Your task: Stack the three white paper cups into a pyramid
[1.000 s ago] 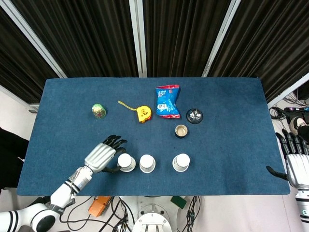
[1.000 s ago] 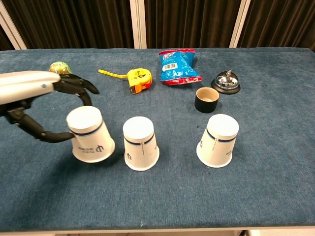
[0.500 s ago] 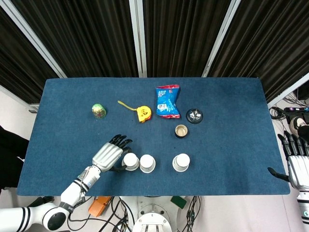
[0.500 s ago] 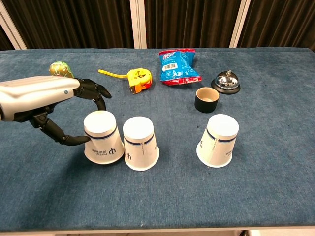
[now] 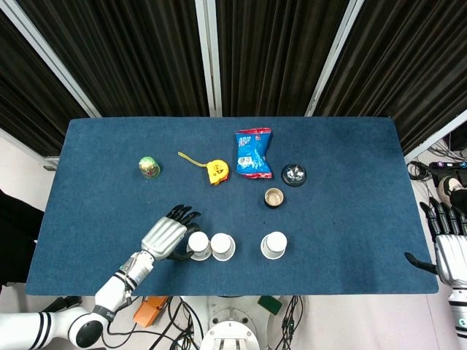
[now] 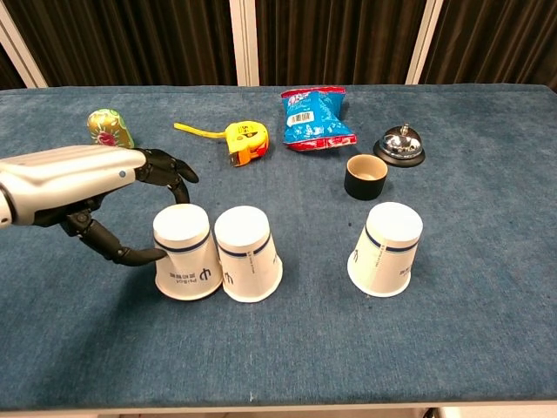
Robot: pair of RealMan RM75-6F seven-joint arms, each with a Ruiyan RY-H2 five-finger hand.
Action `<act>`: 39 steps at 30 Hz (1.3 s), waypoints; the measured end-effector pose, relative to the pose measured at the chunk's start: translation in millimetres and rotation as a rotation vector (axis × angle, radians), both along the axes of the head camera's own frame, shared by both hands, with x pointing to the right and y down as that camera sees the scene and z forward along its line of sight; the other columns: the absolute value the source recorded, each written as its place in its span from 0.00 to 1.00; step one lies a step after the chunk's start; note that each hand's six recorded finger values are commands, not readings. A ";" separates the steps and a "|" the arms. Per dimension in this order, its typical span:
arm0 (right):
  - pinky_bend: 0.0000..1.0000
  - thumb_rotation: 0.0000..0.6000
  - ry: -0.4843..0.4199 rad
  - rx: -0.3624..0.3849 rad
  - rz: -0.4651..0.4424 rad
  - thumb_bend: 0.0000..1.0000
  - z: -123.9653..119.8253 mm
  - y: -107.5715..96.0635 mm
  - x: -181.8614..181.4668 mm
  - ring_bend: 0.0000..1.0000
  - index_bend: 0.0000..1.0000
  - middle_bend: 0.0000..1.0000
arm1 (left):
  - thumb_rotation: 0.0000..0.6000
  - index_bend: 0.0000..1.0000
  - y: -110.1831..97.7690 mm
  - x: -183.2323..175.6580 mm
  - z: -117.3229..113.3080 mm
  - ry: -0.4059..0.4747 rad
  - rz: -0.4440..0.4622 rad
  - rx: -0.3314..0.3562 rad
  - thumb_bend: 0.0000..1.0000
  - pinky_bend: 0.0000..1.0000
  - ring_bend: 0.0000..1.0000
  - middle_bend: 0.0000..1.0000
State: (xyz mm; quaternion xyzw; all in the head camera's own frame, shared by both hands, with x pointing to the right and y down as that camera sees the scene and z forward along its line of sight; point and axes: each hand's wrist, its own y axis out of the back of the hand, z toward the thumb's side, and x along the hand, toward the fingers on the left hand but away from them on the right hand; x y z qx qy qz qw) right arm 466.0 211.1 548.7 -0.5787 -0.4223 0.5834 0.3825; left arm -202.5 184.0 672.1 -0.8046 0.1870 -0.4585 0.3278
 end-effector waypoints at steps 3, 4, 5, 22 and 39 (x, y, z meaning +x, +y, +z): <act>0.00 1.00 -0.001 -0.004 -0.004 0.17 0.9 -0.7 -1.2 0.00 0.00 0.00 | 0.91 0.32 0.3 -0.6 -0.5 0.000 -0.003 0.008 0.21 0.02 0.02 0.12; 0.00 1.00 -0.001 -0.006 -0.009 0.17 1.5 -1.0 -2.1 0.00 0.00 0.00 | 0.90 0.31 0.4 -0.9 -1.0 0.000 -0.004 0.012 0.19 0.02 0.02 0.12; 0.00 1.00 -0.002 -0.009 -0.012 0.17 2.0 -1.4 -3.0 0.00 0.00 0.00 | 0.90 0.30 0.7 -1.3 -2.0 0.001 -0.005 0.018 0.18 0.02 0.02 0.12; 0.00 1.00 -0.236 -0.282 -0.362 0.17 39.8 -17.8 -110.0 0.00 0.00 0.00 | 0.91 0.23 -20.1 -84.6 -47.0 -0.046 -0.220 0.191 0.11 0.02 0.02 0.12; 0.06 1.00 -0.261 -0.499 -0.622 0.42 99.6 -48.4 -231.3 0.00 0.21 0.00 | 0.91 0.23 -16.4 -157.8 -52.7 -0.085 -0.405 0.197 0.11 0.02 0.01 0.12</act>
